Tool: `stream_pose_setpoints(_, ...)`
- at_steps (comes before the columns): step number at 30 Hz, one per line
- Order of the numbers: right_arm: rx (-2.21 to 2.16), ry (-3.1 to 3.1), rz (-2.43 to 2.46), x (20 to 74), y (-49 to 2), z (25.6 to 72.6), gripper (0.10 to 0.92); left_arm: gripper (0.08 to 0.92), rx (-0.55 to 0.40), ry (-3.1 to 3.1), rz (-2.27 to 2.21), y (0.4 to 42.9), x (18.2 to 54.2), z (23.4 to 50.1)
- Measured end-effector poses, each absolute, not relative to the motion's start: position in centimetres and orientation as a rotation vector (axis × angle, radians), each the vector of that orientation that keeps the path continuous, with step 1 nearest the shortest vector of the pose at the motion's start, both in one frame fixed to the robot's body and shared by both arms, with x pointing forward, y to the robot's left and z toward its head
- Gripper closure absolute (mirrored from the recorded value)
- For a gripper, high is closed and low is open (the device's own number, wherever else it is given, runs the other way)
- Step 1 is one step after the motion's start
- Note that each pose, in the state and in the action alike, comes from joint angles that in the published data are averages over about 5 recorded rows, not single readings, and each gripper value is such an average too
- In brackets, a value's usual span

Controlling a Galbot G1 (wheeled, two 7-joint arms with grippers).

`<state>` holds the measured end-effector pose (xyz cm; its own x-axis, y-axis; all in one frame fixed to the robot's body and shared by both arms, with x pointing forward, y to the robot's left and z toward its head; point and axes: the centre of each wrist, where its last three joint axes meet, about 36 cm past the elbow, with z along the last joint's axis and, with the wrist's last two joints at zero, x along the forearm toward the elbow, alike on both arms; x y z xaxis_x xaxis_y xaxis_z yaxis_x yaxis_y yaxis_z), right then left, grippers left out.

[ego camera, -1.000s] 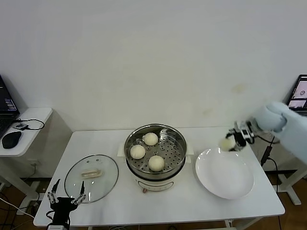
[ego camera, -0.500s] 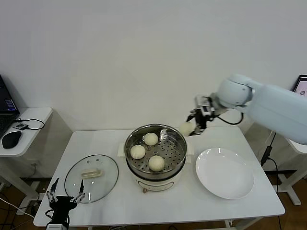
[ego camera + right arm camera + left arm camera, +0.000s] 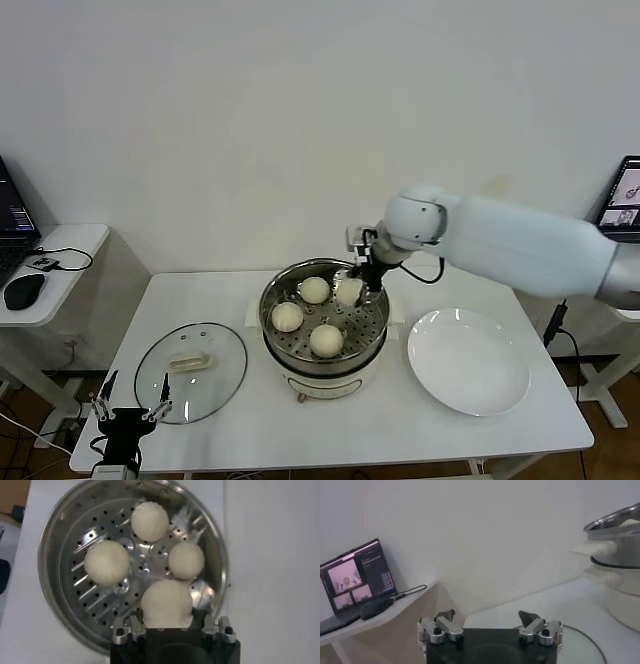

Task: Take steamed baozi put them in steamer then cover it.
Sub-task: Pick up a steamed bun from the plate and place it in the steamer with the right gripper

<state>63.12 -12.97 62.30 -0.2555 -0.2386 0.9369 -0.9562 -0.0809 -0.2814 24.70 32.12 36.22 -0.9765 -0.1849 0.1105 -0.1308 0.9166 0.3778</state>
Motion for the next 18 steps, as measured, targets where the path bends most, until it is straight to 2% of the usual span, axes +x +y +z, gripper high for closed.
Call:
stream_pose_setpoints(12,1.278,-1.484,1.385,63.2,-12.1,58.2,0.389,0.177,0.247,-2.935,-0.556,32.1,24.8,36.1)
stream_pose_setpoints(18,1.268,-1.499,1.399,63.3,-12.1,58.0,0.238,0.177,0.25,-2.935,-0.555,32.1,24.8,36.1)
